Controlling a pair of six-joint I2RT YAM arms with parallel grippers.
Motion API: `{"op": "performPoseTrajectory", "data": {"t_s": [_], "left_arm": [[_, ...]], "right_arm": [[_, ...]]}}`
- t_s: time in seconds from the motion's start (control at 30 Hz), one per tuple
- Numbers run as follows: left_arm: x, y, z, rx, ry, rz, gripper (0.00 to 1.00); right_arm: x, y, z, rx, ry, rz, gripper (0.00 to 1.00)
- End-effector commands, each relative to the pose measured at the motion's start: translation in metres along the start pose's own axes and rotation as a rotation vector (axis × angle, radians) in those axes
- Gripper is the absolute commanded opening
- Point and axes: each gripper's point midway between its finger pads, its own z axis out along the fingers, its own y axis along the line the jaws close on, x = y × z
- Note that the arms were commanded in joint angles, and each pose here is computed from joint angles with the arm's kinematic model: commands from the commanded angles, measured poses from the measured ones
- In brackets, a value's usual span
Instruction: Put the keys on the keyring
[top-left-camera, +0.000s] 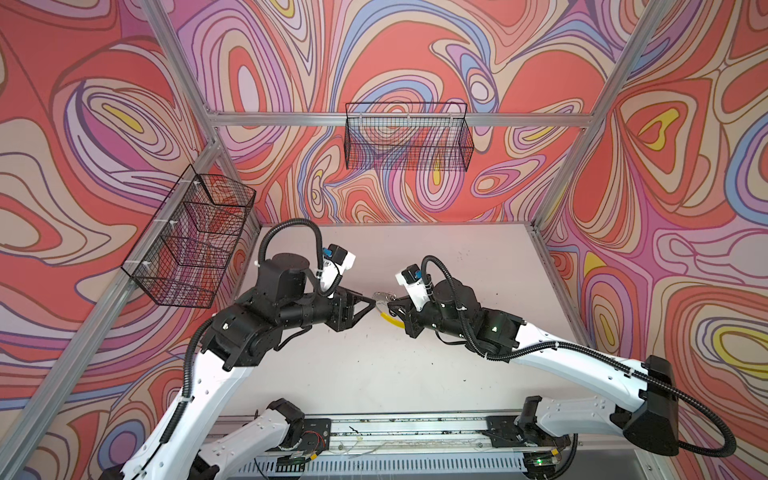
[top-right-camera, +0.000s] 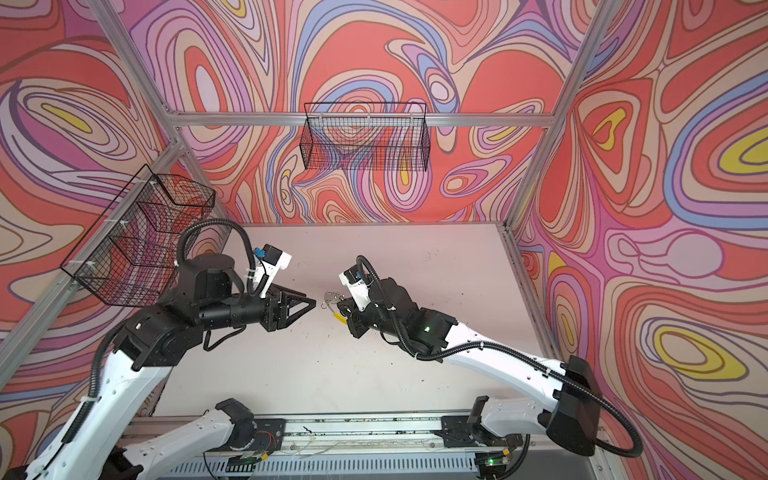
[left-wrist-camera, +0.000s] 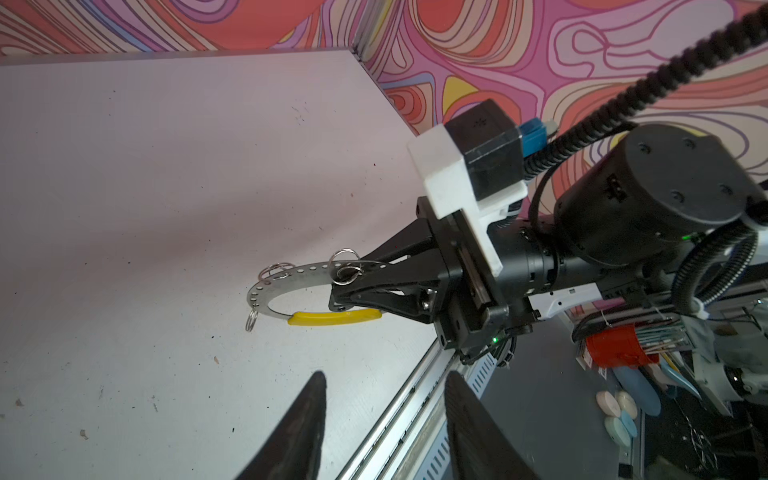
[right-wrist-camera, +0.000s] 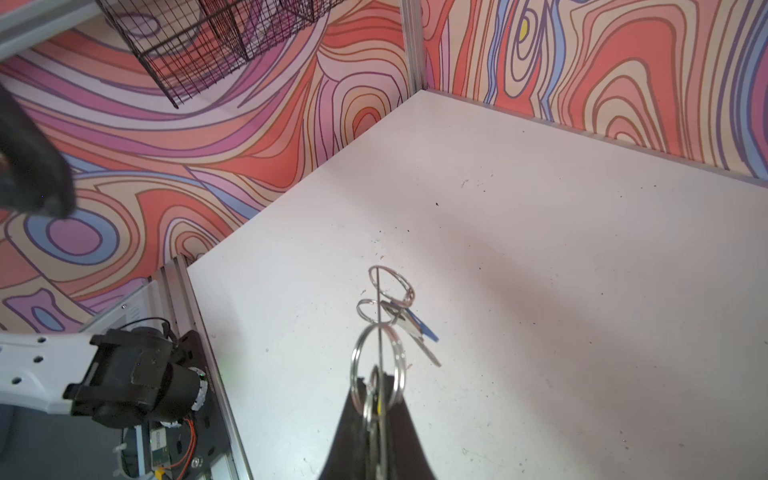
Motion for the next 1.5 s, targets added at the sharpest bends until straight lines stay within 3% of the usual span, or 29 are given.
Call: {"op": "performPoseTrajectory", "data": {"t_s": [0.0,0.1,0.43,0.9,1.27,1.47], "left_arm": [[-0.02,0.011,0.02,0.035,-0.162,-0.135,0.46],[-0.022,0.014,0.031,0.082,-0.221,-0.212,0.43],[-0.02,0.018,0.057,0.153,-0.206,-0.311,0.43],[-0.019,0.008,0.071,0.219,-0.172,-0.329,0.4],[-0.022,0.001,0.071,0.253,-0.175,-0.32,0.21],[-0.024,0.008,0.072,0.2,-0.179,-0.31,0.08]], "right_arm": [[-0.029,0.016,-0.009,-0.09,-0.133,0.121,0.0],[-0.032,0.015,-0.012,-0.088,-0.168,0.133,0.0],[-0.029,0.007,-0.006,-0.044,-0.161,0.093,0.0],[-0.029,0.006,-0.004,-0.042,-0.164,0.081,0.0],[-0.028,0.006,-0.001,-0.04,-0.165,0.082,0.0],[-0.027,0.005,-0.001,-0.036,-0.162,0.081,0.0]]}}
